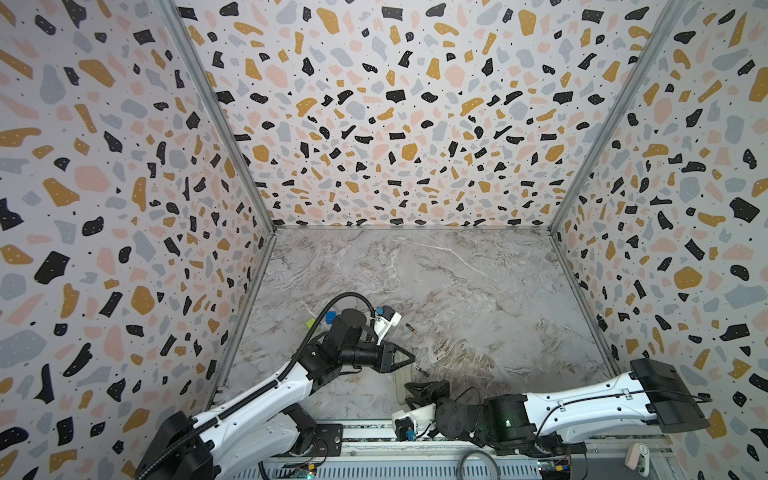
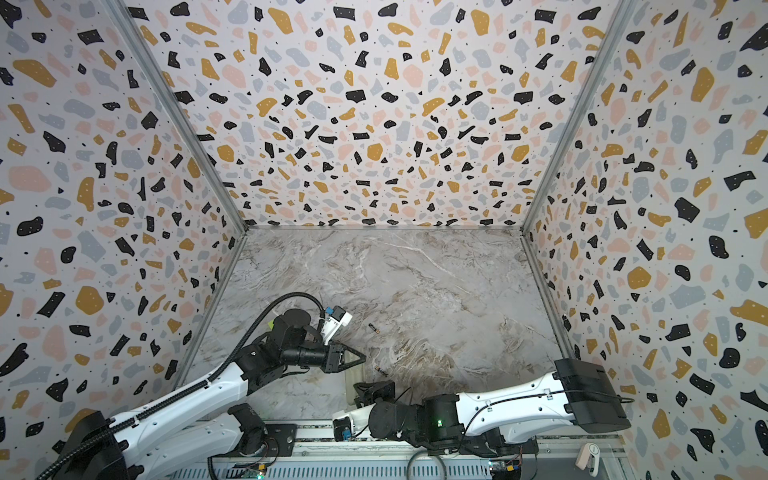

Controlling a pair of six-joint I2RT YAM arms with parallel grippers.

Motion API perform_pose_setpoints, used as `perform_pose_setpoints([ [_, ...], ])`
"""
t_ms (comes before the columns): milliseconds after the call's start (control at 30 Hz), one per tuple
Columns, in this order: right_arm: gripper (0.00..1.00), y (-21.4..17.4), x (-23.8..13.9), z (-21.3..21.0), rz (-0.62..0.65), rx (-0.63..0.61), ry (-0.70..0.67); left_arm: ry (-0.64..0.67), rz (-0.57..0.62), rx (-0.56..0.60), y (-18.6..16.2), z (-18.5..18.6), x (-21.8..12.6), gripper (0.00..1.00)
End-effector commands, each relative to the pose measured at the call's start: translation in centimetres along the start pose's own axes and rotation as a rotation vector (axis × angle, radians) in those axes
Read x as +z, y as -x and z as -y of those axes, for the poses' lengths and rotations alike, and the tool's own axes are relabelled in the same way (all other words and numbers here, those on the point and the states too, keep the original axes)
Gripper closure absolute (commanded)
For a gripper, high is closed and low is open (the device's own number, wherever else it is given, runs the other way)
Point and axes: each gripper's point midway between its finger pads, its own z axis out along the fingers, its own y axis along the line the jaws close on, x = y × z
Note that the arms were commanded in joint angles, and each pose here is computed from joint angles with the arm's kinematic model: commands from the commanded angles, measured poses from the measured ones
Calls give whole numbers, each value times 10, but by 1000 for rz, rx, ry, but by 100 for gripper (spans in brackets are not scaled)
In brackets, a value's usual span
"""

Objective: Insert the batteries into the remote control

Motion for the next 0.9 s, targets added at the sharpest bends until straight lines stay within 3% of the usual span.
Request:
perform_pose_setpoints([
  [0, 63, -2, -3, 30, -29, 27, -138, -61, -69, -30, -17, 7, 2, 100],
  [867, 63, 5, -15, 34, 25, 37, -165, -6, -55, -32, -11, -2, 5, 100],
])
